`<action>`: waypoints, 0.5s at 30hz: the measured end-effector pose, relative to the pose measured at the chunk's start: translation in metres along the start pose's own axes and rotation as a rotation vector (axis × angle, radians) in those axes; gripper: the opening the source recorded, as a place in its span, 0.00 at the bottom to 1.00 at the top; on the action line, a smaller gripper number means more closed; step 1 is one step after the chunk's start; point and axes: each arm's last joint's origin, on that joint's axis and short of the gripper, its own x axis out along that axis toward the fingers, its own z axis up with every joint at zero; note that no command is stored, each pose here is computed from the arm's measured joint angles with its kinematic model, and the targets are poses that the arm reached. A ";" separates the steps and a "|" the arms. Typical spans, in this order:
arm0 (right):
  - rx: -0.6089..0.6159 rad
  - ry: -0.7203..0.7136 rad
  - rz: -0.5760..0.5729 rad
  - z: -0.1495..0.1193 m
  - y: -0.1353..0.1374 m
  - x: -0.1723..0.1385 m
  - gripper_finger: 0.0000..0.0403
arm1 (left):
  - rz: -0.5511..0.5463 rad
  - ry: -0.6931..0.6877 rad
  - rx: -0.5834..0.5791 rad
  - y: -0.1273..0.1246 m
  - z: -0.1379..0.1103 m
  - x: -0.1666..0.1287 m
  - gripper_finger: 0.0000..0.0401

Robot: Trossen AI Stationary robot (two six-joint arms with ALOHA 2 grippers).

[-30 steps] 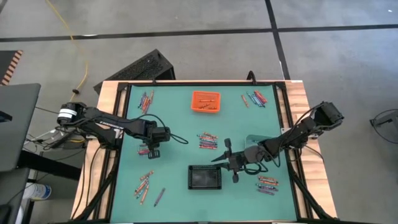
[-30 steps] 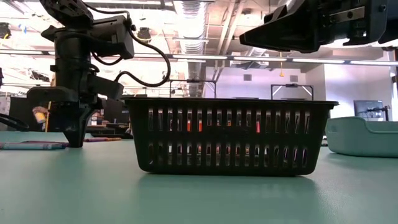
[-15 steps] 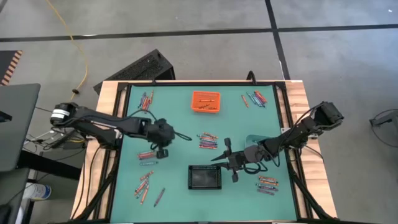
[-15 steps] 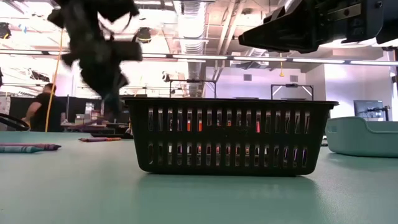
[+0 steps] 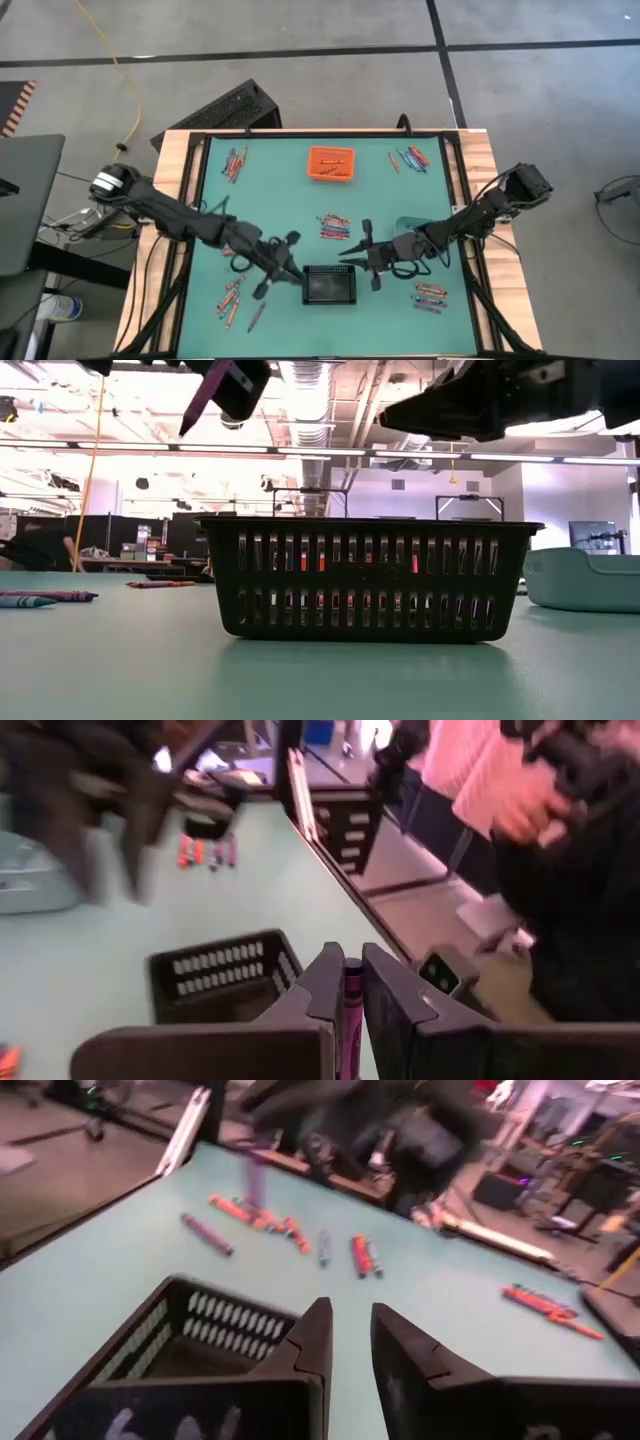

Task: Sort crayons
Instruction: Put the purple crayon into the black bin

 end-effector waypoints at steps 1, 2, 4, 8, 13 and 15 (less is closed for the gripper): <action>0.003 -0.006 -0.012 0.001 -0.001 0.000 0.17 | -0.007 -0.001 0.017 -0.001 -0.006 0.007 0.03; 0.004 -0.009 -0.025 0.001 -0.001 0.000 0.17 | -0.004 -0.002 0.032 -0.001 -0.012 0.013 0.03; 0.001 -0.012 -0.045 0.002 -0.002 0.000 0.17 | 0.017 -0.015 0.050 0.002 -0.021 0.024 0.03; 0.000 -0.013 -0.057 0.002 -0.002 0.000 0.17 | 0.022 -0.035 0.044 0.009 -0.023 0.041 0.03; -0.022 -0.006 -0.055 0.002 -0.002 0.000 0.17 | -0.002 0.010 0.034 0.014 -0.014 0.053 0.03; -0.023 -0.003 -0.054 0.001 -0.002 0.000 0.17 | 0.028 0.055 0.032 0.017 -0.015 0.054 0.03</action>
